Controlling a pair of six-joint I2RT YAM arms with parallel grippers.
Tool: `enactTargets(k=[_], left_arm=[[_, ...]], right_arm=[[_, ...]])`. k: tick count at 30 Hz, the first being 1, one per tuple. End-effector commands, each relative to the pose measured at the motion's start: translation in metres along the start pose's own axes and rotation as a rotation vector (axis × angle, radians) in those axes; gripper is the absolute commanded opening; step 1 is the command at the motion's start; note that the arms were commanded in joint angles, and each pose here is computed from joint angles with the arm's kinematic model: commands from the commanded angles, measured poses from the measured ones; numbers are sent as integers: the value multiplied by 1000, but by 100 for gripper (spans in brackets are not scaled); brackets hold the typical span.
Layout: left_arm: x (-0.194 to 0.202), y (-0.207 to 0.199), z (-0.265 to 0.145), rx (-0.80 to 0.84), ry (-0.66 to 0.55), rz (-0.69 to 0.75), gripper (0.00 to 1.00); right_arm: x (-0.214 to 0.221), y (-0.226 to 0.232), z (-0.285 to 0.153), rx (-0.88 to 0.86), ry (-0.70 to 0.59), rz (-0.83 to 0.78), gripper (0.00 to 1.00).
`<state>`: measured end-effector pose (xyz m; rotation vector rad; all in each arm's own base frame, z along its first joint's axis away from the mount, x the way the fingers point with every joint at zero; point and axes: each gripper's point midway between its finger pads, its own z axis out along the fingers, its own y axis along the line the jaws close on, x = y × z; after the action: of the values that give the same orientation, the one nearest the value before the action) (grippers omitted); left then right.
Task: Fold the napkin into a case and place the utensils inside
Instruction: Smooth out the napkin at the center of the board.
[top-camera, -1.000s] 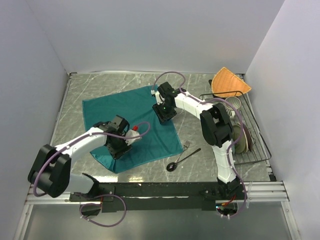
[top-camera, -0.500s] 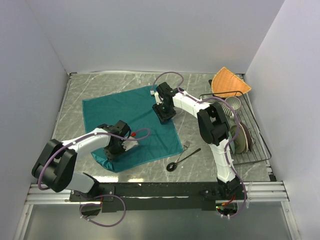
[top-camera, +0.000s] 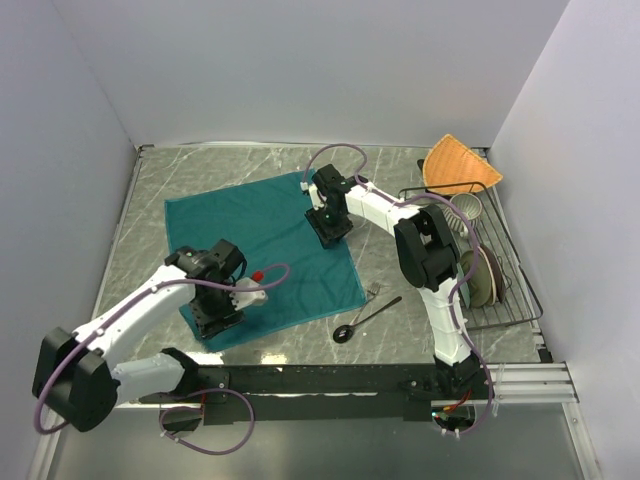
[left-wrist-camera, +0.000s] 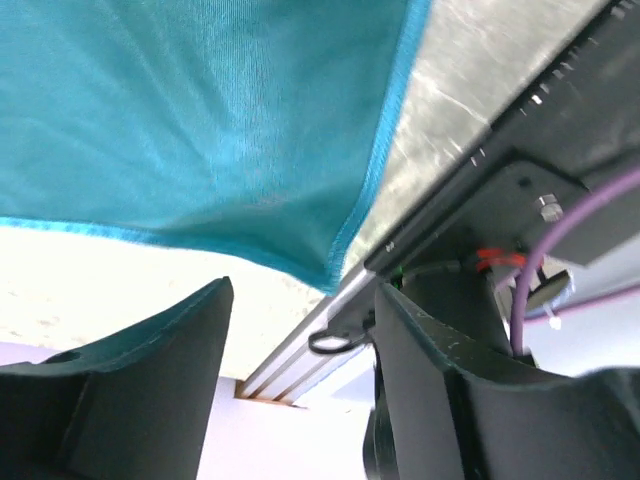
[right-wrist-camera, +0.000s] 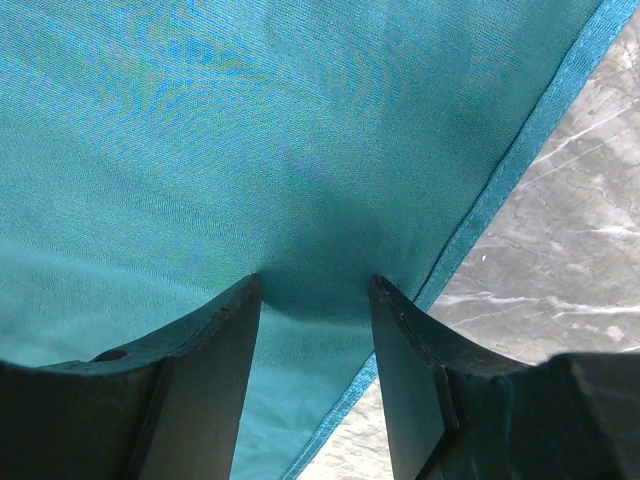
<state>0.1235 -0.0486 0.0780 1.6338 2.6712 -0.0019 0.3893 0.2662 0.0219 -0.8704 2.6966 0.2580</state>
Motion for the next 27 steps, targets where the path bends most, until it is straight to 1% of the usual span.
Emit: enactTargets(k=[1, 4, 5, 6, 7, 8, 9, 10, 11, 12, 13, 14, 15, 16, 17, 18, 19, 20, 21, 22, 23, 24, 25, 26, 27], left_arm=[[5, -13, -28, 47, -32, 58, 66], [-9, -5, -40, -4, -122, 13, 66], [-20, 3, -42, -38, -172, -11, 67], [-26, 14, -46, -87, -196, -48, 67], [-28, 26, -48, -109, -216, -142, 68], [-38, 42, -52, -146, -268, -194, 68], [-47, 57, -64, -165, -331, -254, 68], [-42, 83, -67, -178, -357, -403, 69], [-42, 100, -74, -182, -396, -472, 70], [-51, 125, -98, -216, -485, -530, 70], [-48, 144, -97, -169, -518, -638, 71], [-47, 159, -105, -159, -562, -691, 72], [-51, 182, -125, -196, -633, -715, 73], [-49, 199, -124, -158, -674, -797, 73], [-49, 212, -129, -160, -709, -824, 74], [-51, 233, -144, -202, -764, -834, 75], [-45, 252, -136, -195, -769, -908, 75], [-44, 263, -136, -196, -785, -928, 76], [-43, 276, -142, -207, -809, -961, 76], [-36, 298, -134, -221, -820, -1005, 76], [-33, 308, -132, -221, -834, -1034, 76], [-31, 320, -136, -226, -860, -1071, 76], [-23, 335, -125, -221, -860, -1112, 75], [-23, 341, -121, -204, -872, -1123, 74], [-23, 349, -123, -205, -884, -1134, 73]], right_arm=[[-8, 2, -10, -1, -12, -24, 56], [-15, 4, -18, -14, -31, -29, 56], [-18, 5, -21, -18, -40, -32, 56], [-19, 7, -25, -21, -47, -39, 57], [-21, 5, -27, -17, -57, -44, 57], [-25, 4, -31, -14, -73, -49, 57], [-28, 4, -35, -11, -82, -56, 57], [-31, 3, -39, -9, -90, -65, 57], [-40, 2, -49, -11, -125, -69, 58], [-48, -2, -56, -19, -155, -66, 60], [-55, -3, -63, -28, -185, -68, 61], [-70, -2, -77, -47, -238, -66, 64], [-79, -9, -86, -51, -273, -54, 65], [-88, -12, -93, -57, -300, -45, 67], [-107, -16, -106, -55, -357, -44, 69], [-117, -21, -112, -46, -388, -37, 80], [-127, -29, -118, -29, -418, -27, 84], [-144, -34, -125, -13, -464, -29, 91], [-154, -41, -127, 11, -495, -26, 93], [-162, -48, -130, 27, -522, -21, 95], [-170, -53, -129, 41, -547, -14, 98], [-185, -61, -133, 74, -607, 16, 100], [-191, -66, -132, 92, -636, 36, 100], [-192, -76, -125, 111, -647, 62, 100], [-203, -81, -125, 117, -697, 86, 100]])
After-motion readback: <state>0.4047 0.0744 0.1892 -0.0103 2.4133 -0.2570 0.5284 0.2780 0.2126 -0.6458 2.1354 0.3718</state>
